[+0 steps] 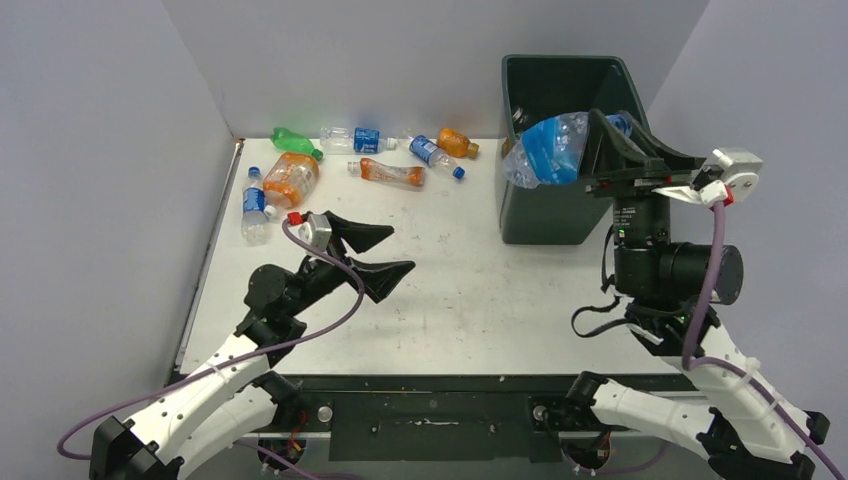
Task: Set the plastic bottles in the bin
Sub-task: Place the plastic bottle in the trash bin.
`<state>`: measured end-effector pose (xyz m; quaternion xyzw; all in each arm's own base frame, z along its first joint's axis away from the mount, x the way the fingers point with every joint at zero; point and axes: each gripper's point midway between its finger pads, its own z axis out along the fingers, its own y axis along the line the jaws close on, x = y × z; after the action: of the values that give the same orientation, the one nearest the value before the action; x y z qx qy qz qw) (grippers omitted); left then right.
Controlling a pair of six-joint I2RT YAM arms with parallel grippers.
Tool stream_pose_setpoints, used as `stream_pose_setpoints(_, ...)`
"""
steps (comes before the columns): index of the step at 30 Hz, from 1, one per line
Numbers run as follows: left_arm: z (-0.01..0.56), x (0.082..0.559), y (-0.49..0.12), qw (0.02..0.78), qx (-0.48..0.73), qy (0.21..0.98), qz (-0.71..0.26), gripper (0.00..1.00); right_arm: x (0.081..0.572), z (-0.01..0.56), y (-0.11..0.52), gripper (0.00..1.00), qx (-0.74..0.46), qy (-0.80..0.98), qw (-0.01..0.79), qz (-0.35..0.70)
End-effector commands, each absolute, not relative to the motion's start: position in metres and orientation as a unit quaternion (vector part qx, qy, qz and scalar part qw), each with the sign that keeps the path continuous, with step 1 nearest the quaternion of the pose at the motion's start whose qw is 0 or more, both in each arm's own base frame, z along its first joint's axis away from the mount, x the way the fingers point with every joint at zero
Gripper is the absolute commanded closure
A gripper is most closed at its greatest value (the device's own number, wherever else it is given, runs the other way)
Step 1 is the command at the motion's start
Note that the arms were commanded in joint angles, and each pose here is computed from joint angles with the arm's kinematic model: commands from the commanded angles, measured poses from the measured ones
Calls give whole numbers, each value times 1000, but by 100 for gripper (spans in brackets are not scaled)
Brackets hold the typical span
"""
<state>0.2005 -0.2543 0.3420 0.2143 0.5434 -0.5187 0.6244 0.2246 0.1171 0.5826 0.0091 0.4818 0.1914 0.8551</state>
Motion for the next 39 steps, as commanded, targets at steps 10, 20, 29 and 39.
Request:
stream_pose_setpoints(10,351,209,-240,663,181,533,-493,4,330,620,62,95,184,397,898,-42)
stream_pose_setpoints(20,358,205,-235,678,185,523,-483,4,440,571,2,95,242,421,873,-50)
stream_pose_setpoints(29,358,204,-237,673,188,525,-485,4,501,534,-3,95,255,451,853,-58)
stream_pose_setpoints(39,358,205,-235,676,184,527,-481,4,537,502,-25,95,281,474,832,-60)
